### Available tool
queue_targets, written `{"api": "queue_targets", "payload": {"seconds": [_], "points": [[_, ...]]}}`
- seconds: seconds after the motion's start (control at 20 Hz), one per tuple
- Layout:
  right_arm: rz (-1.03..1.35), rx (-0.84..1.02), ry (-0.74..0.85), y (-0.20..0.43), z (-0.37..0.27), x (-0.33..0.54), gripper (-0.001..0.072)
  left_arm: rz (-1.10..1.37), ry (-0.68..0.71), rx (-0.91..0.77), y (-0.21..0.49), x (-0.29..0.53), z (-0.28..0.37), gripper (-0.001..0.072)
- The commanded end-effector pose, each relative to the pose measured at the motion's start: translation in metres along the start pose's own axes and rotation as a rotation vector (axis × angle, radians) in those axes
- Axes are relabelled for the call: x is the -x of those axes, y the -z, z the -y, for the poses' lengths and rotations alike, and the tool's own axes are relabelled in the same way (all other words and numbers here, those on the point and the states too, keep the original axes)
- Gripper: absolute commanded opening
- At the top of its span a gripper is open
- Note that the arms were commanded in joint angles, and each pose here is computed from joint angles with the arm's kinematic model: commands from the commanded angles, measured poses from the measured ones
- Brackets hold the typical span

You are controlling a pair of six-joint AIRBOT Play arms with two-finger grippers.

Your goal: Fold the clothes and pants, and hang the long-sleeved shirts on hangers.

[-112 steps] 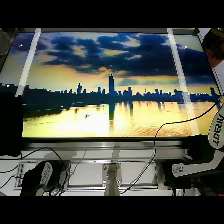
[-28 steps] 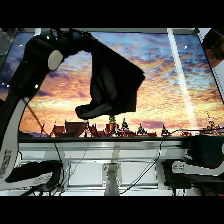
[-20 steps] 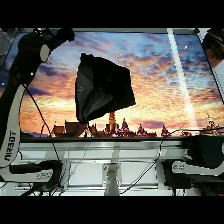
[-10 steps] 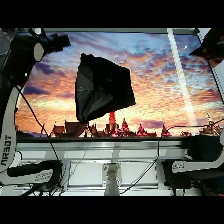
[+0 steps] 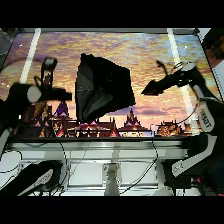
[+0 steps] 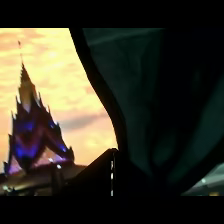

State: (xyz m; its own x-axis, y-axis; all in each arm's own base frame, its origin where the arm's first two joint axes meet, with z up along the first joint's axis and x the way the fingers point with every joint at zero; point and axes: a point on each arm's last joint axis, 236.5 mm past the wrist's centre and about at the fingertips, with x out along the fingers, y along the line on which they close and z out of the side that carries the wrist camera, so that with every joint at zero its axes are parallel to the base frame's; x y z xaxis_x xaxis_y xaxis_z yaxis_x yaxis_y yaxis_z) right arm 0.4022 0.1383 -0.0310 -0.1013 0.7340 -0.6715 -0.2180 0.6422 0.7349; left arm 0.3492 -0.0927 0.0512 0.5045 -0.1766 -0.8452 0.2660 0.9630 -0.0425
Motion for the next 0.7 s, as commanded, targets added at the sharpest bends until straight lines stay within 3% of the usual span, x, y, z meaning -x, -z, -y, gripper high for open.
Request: {"api": "queue_targets", "payload": {"seconds": [0.0,0.2,0.65], "points": [[-0.069,0.093,0.117,0.003,0.021,-0.053,0.0328,0.000,0.108,-0.004,0.052,0.021,0.026,0.0005],[-0.018,0.169,0.228,-0.019,0.030,-0.058,0.0323,0.082,0.119,-0.009,0.052,0.055,0.032,0.0006],[-0.073,0.168,0.215,-0.007,0.027,-0.058,0.0307,0.130,0.117,-0.015,0.048,0.069,0.033,0.0006]]}}
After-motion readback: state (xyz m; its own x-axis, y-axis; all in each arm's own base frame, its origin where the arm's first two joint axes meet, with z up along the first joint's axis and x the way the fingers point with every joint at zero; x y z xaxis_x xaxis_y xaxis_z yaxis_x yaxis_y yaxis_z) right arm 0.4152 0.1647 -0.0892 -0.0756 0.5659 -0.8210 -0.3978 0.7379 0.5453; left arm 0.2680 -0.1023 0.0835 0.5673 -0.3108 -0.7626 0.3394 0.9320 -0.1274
